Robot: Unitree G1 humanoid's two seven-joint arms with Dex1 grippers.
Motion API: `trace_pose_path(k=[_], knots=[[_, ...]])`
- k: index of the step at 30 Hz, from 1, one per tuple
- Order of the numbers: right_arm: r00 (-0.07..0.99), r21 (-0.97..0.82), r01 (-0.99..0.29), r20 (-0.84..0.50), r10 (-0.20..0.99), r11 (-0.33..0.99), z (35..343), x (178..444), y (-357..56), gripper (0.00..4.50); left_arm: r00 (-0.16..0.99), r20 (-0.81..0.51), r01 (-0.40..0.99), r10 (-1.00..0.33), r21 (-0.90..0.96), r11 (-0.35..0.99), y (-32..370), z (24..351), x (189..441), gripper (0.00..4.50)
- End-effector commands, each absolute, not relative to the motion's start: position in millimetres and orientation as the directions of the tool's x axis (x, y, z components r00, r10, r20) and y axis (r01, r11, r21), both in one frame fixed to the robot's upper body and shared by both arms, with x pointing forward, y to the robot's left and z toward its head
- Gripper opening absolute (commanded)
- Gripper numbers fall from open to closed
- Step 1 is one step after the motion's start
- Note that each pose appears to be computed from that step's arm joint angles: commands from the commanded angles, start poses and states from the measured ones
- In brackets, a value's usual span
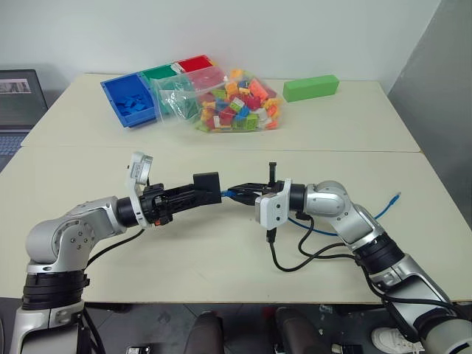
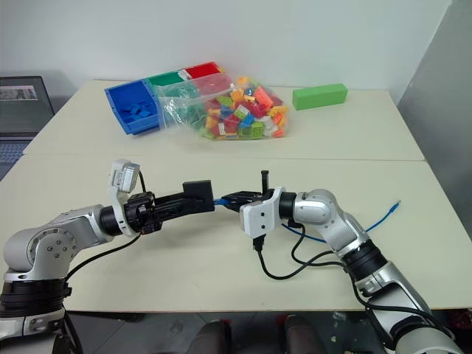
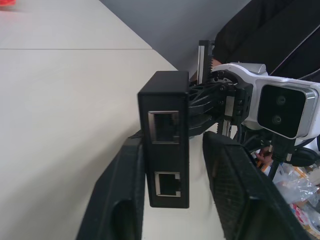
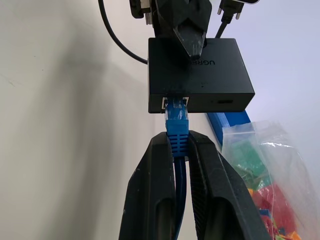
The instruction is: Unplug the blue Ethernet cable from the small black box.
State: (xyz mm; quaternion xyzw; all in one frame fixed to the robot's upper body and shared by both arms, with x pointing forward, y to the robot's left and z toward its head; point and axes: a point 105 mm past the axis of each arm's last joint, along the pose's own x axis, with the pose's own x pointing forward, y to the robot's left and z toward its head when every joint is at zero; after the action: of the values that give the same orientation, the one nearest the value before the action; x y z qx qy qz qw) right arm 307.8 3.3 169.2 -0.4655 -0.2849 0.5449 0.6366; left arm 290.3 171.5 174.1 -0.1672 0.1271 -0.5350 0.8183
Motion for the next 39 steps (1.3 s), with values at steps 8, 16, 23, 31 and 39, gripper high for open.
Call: trace_pose_path(k=[8, 16, 23, 31, 39], knots=[[0.188, -0.935, -0.349, -0.140, 0.972, -0.067, 179, 295, -1, 1.26, 0.311, -0.008, 0.879, -0.950, -0.378, 0.291, 161, 184, 283, 0.79], [0.110, -0.791, -0.606, -0.182, 0.977, -0.079, 183, 278, -15, 3.13, 0.262, -0.013, 0.906, -0.965, -0.340, 0.250, 158, 185, 283, 0.79], [0.105, -0.273, -0.959, -0.088, 0.991, 0.078, 189, 269, -20, 3.16, 0.193, -0.014, 0.928, -0.981, -0.323, 0.186, 156, 186, 278, 0.79], [0.133, 0.070, -0.988, -0.038, 0.990, 0.135, 186, 271, -17, 3.16, 0.176, 0.002, 0.936, -0.984, -0.310, 0.166, 156, 190, 277, 0.79], [0.135, 0.214, -0.968, -0.011, 0.991, 0.134, 186, 276, -17, 3.16, 0.179, 0.006, 0.936, -0.984, -0.309, 0.168, 157, 191, 276, 0.79]])
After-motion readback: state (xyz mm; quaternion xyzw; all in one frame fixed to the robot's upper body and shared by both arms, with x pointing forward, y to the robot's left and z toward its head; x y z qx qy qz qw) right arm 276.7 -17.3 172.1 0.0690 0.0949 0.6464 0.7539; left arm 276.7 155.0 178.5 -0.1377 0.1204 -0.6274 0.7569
